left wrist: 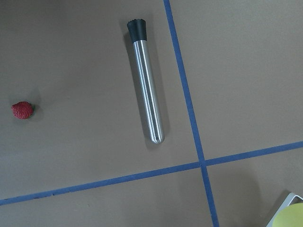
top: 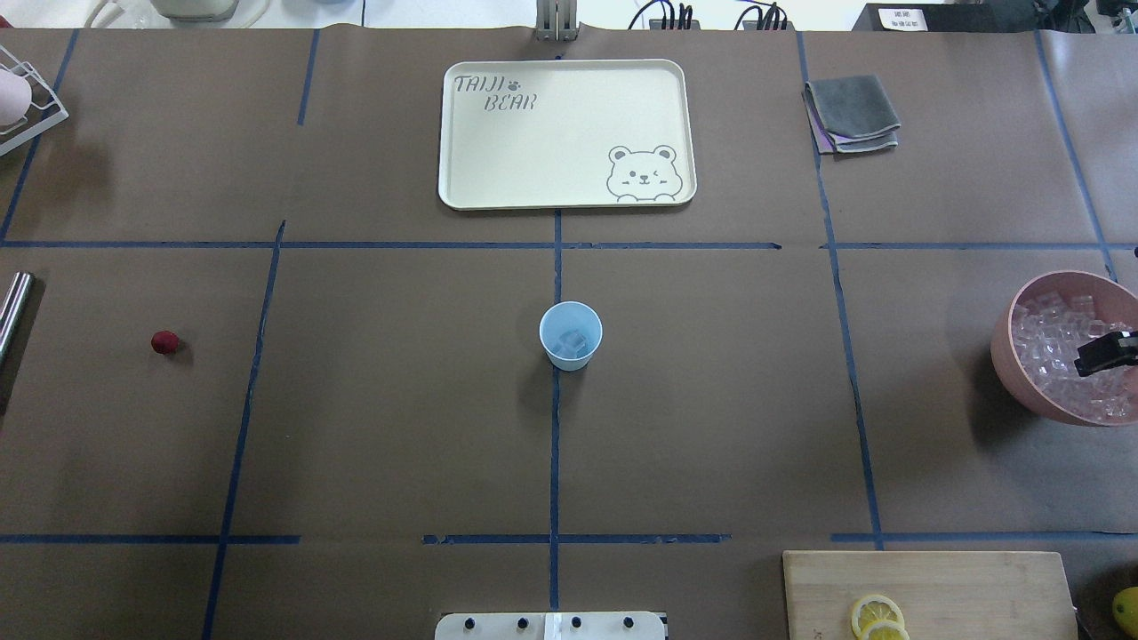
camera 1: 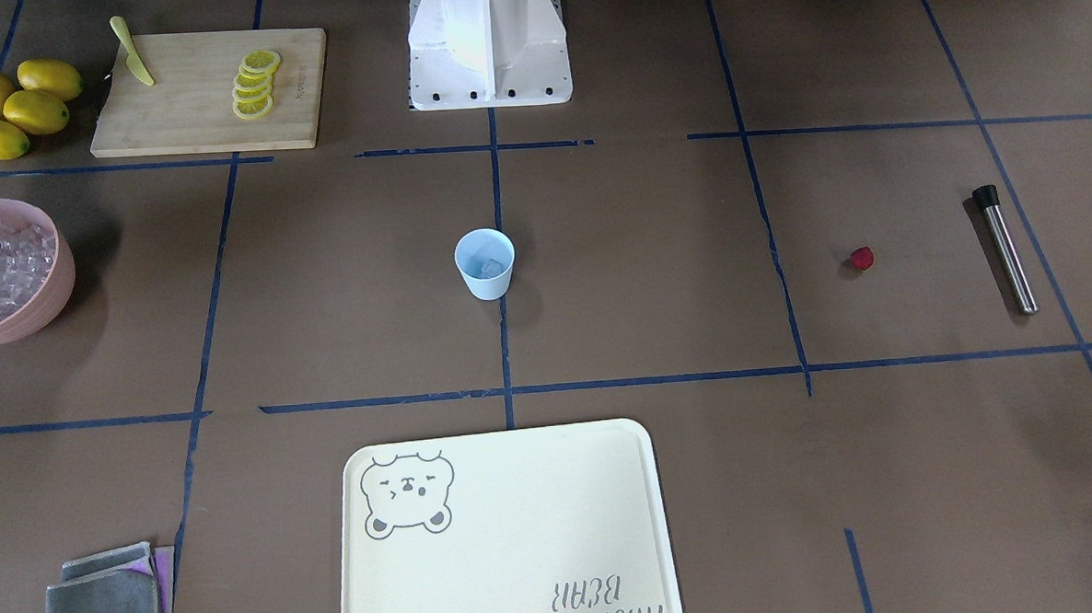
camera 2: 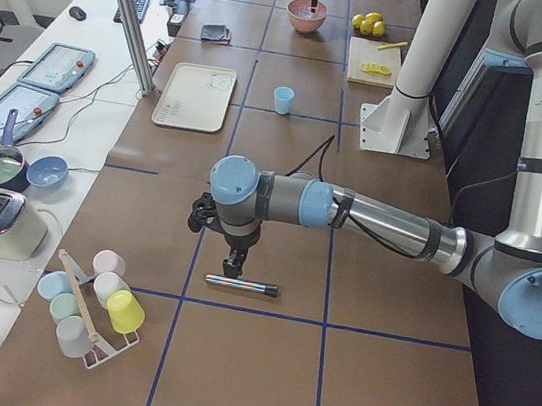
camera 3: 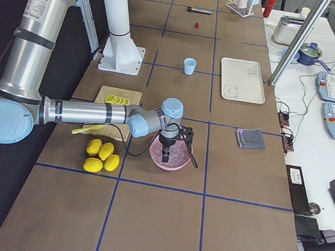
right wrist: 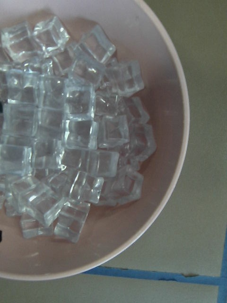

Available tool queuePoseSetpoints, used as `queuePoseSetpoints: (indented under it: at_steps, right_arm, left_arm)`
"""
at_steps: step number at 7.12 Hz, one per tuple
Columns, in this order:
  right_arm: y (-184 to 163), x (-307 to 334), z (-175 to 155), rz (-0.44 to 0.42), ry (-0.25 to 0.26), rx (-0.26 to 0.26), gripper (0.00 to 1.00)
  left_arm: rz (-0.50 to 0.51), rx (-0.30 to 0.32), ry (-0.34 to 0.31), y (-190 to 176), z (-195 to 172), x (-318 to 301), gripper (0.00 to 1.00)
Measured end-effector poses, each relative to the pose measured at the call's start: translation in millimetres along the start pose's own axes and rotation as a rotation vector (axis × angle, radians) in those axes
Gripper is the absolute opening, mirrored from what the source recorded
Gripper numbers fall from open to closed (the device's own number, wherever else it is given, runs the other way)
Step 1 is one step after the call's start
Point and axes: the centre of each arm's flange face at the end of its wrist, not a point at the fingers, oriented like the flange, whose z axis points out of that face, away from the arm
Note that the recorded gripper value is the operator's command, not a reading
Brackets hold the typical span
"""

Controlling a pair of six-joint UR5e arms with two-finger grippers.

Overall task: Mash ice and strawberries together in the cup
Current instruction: 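Grasp a third ice cube from the bowl with the right gripper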

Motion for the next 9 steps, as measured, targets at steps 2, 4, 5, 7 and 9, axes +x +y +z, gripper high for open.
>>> queuePoseSetpoints:
  at_steps: [2, 4, 5, 7, 9]
  right_arm:
    - [-3, -2, 1, -0.003, 0.001, 0.001, 0.19]
    - [-4, -3, 1, -0.004, 0.003, 0.004, 0.00]
    - [-6, -7, -3, -0.010, -0.003, 0.015, 0.00]
    - [-20, -42, -39, -0.032, -0.049, 0.087, 0.00]
    - [-43, -120, -81, 0.068, -0.158, 0.153, 0.00]
  left_arm:
    - [-0.002, -0.002, 0.000, 1, 1, -1, 1.00]
    - [-0.003, -0.002, 0.001, 2, 1, -1, 1.00]
    - [-0.003, -0.002, 0.001, 2, 1, -1, 1.00]
    - [-0.002, -0.002, 0.001, 2, 1, -1, 1.00]
    - [0.000, 0.000, 0.002, 1, 0, 0, 1.00]
